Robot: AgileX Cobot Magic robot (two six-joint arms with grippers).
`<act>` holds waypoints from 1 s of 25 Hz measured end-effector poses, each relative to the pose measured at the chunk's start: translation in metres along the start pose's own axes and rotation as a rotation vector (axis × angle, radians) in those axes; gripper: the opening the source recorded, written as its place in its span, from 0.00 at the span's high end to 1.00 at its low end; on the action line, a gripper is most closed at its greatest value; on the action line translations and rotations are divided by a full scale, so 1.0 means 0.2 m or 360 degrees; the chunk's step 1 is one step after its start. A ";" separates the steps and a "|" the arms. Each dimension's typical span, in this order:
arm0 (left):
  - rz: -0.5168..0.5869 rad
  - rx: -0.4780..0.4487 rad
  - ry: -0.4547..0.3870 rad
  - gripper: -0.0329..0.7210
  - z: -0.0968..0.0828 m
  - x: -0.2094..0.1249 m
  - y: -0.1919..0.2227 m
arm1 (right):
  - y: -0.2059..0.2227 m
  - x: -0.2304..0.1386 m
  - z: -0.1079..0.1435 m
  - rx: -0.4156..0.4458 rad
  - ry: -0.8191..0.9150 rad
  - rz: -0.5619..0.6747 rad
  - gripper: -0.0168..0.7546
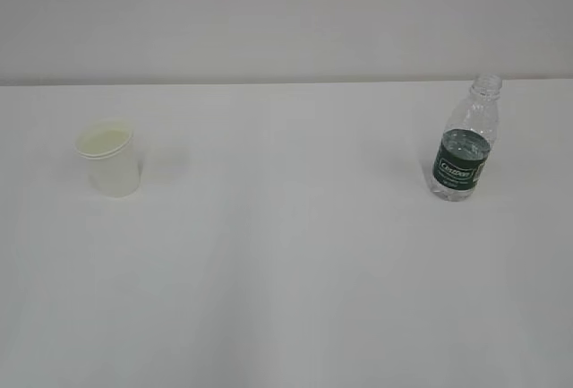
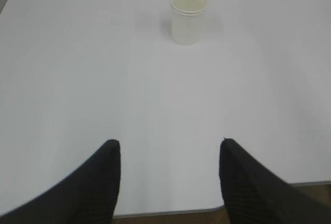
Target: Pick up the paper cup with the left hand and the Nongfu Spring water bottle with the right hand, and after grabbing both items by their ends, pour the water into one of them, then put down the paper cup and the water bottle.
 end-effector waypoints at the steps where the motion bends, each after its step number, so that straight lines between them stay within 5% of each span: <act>1: 0.0000 0.0000 0.0000 0.38 0.00 0.00 0.00 | 0.00 0.00 0.00 0.0003 0.0001 0.0000 0.33; 25: 0.0000 -0.0002 -0.0001 0.34 0.00 0.00 0.00 | 0.00 0.00 0.00 0.0003 0.0001 -0.0001 0.33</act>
Point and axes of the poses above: a point on each arm's last joint axis where the gripper is mounted, y pointing out along that axis toward the gripper, z along the wrist's bending axis when the last joint is at zero, x = y × z, the point moved 6 cm from there along y, pointing out along that axis toward the gripper, and after that the axes turned 10 degrees about y, right-handed, at the moved point
